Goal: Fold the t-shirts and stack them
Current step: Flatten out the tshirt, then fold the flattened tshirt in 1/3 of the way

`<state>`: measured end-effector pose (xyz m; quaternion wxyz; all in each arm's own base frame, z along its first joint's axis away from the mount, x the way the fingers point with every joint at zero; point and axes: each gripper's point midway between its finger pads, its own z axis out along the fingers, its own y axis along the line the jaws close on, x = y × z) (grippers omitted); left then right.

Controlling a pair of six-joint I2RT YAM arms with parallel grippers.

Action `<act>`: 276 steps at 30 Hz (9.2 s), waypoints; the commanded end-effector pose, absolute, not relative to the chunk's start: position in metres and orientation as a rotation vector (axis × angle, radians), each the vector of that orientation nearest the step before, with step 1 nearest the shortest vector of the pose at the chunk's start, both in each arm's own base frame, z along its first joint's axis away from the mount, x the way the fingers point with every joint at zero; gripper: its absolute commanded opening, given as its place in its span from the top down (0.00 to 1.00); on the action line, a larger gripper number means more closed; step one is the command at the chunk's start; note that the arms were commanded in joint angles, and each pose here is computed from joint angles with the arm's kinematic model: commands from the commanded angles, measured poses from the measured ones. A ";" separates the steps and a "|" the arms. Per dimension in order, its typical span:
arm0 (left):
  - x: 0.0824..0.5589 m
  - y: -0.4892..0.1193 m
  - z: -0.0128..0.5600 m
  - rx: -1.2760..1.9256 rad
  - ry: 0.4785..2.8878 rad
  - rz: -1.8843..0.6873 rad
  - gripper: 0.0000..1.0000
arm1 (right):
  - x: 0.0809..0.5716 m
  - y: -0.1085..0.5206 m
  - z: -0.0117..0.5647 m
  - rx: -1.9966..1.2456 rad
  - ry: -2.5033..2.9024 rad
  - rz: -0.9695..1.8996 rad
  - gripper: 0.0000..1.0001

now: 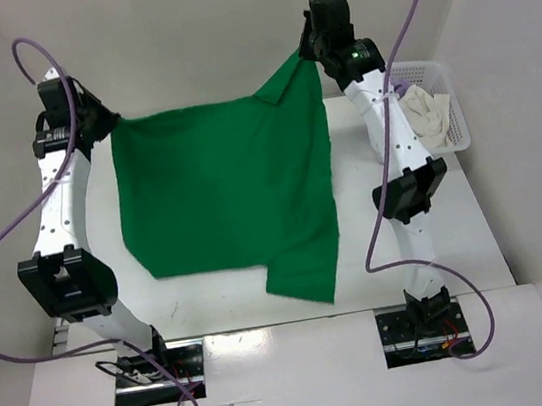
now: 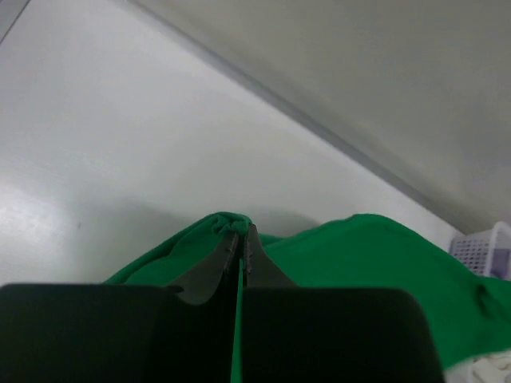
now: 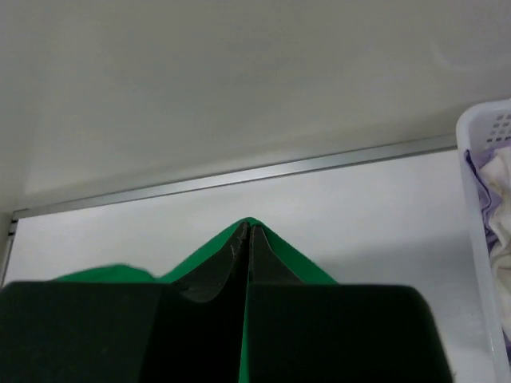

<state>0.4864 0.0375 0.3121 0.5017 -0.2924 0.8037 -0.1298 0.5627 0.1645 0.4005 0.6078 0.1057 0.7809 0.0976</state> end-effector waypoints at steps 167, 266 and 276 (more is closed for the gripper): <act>0.248 0.048 0.055 -1.466 2.297 -0.416 0.84 | 0.259 0.079 0.099 0.847 2.559 0.362 0.94; 0.294 -0.040 0.052 -0.849 2.364 -0.415 0.78 | 0.427 0.267 0.047 0.198 2.535 0.536 1.00; 0.316 -0.039 0.090 -0.811 2.277 -0.443 0.77 | 0.448 0.287 0.119 0.148 2.438 0.686 0.99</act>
